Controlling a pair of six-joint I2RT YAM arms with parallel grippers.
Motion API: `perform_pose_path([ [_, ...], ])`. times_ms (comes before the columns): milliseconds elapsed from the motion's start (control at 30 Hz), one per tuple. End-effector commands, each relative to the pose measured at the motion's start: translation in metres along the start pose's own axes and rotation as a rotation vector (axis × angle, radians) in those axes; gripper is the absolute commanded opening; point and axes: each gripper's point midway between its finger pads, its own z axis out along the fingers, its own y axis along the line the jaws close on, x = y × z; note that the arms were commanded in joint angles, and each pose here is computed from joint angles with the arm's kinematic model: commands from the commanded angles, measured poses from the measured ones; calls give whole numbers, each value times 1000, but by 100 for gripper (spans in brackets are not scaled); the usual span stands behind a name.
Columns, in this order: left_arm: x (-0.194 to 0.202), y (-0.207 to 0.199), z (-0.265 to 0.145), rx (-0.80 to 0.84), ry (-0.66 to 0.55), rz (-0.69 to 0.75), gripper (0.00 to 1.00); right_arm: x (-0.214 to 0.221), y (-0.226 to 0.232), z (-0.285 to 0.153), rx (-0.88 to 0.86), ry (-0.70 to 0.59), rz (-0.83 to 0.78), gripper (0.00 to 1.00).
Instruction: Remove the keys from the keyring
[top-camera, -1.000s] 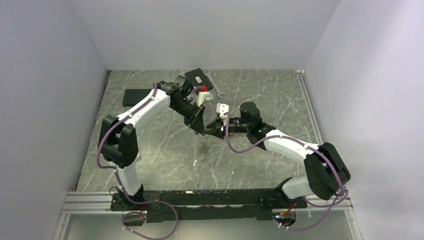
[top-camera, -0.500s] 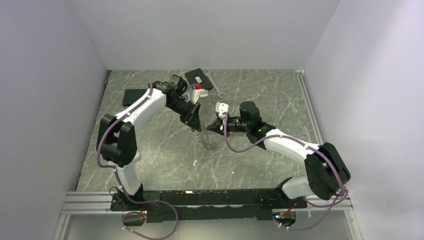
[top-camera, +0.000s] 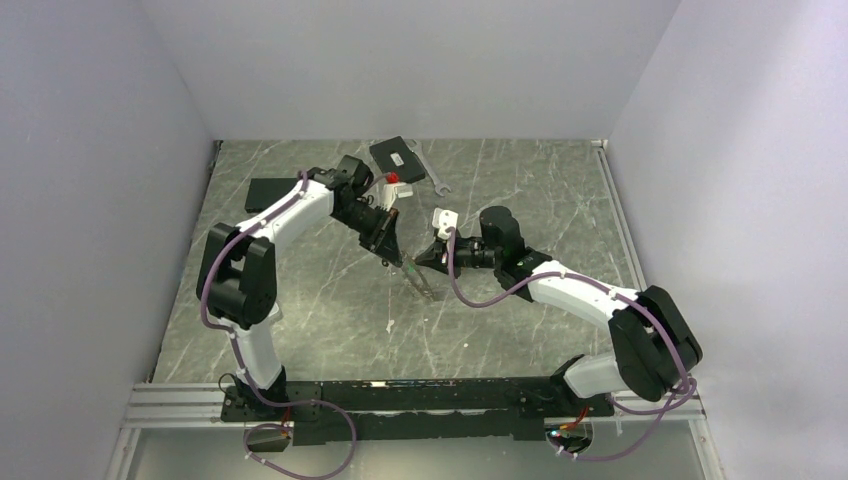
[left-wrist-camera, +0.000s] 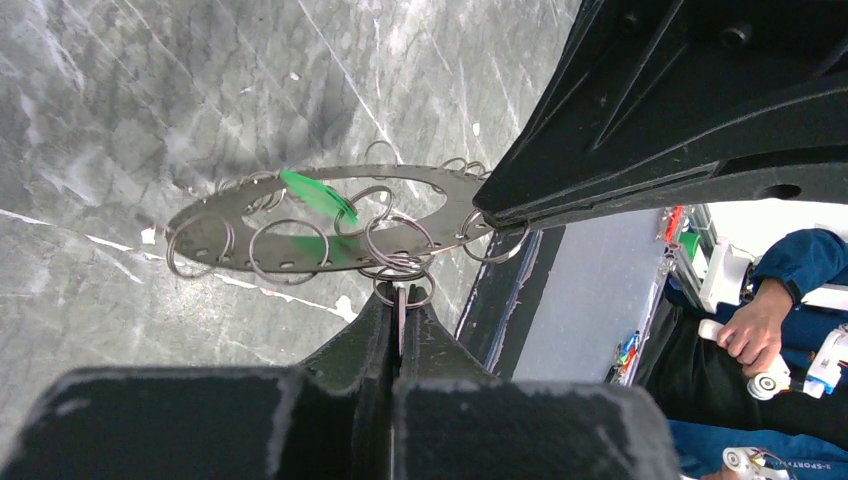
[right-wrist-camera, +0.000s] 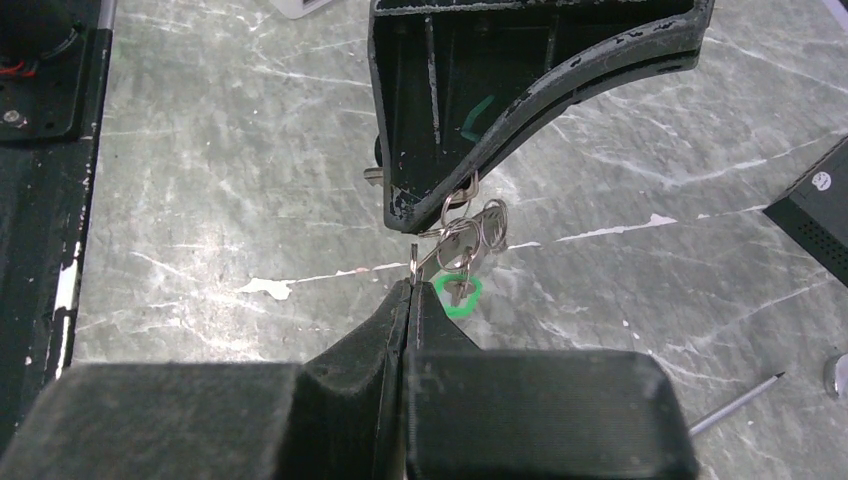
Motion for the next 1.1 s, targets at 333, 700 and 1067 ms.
perform_pose_path([
  [333, -6, 60, -56, -286, -142, -72, 0, -28, -9, -6, 31, -94, -27, 0],
  [700, 48, 145, -93, -549, -109, -240, 0, -26, -13, -8, 44, -99, -11, 0],
  [1067, 91, 194, -106, -716, -22, -313, 7, -22, -13, -7, 43, -90, 1, 0],
])
